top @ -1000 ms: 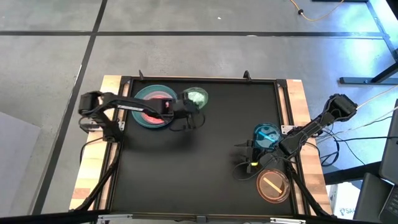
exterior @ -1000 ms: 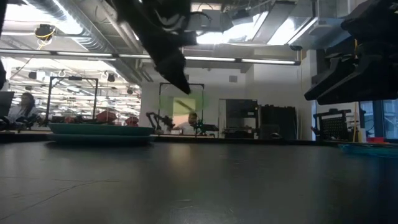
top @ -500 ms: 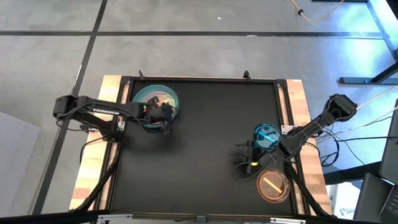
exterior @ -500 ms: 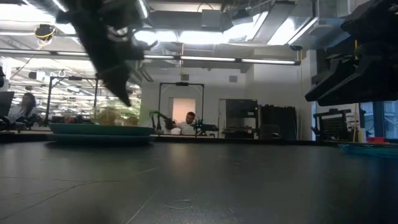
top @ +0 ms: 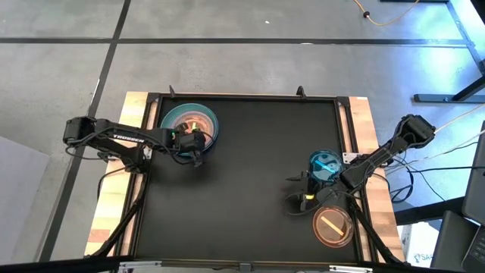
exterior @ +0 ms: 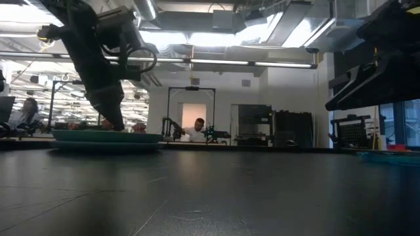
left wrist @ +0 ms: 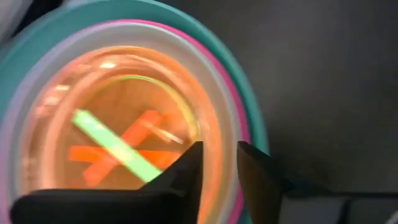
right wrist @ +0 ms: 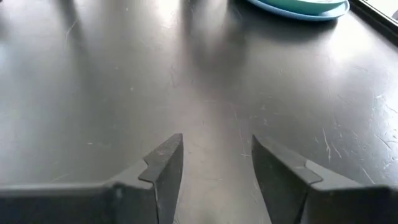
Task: Stack plastic plates
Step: Stack the transparent green plate on top of the transparent red plate on the table, then stack the transparent blue plate on top of the transparent green plate on the table
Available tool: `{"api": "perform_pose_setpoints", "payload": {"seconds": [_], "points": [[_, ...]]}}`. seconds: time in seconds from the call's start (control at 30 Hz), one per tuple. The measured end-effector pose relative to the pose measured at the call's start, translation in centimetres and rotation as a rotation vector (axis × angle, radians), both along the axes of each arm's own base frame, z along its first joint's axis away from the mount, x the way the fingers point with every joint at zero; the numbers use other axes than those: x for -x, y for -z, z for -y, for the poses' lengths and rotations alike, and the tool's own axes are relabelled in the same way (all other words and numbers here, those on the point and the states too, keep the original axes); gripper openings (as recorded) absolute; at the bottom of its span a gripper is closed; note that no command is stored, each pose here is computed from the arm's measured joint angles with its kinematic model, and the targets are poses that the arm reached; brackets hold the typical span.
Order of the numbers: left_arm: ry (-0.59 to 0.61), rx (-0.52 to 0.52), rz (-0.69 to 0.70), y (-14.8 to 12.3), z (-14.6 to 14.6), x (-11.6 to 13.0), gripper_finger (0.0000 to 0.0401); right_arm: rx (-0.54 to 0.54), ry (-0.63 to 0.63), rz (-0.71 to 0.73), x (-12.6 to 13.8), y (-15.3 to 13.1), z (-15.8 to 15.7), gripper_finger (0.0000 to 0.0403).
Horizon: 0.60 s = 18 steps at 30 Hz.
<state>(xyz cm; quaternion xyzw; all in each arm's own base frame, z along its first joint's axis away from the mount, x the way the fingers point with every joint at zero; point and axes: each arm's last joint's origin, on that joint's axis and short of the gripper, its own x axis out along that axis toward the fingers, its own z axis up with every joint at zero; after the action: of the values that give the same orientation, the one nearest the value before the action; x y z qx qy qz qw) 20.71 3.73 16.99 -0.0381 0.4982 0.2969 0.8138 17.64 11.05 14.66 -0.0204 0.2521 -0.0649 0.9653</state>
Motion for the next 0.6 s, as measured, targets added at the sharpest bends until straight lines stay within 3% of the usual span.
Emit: {"api": "perform_pose_setpoints", "payload": {"seconds": [0.17,0.3,0.47,0.6], "points": [[0.097,0.082,0.068,-0.1,1.3,-0.7,0.0124,0.032,0.003,-0.050,-0.7,-1.5,-0.5,0.0184],[0.255,0.130,0.191,-0.3,3.4,-1.8,0.0127,0.075,0.037,-0.147,-1.2,-3.4,-0.9,0.0184],[0.422,0.118,0.349,-1.2,6.2,-2.9,0.0127,0.038,0.109,-0.238,-1.1,-5.2,-0.9,0.0184],[0.570,0.078,0.472,-1.9,8.3,-3.9,0.0127,-0.020,0.127,-0.299,-0.8,-5.0,-0.8,0.0184]]}}
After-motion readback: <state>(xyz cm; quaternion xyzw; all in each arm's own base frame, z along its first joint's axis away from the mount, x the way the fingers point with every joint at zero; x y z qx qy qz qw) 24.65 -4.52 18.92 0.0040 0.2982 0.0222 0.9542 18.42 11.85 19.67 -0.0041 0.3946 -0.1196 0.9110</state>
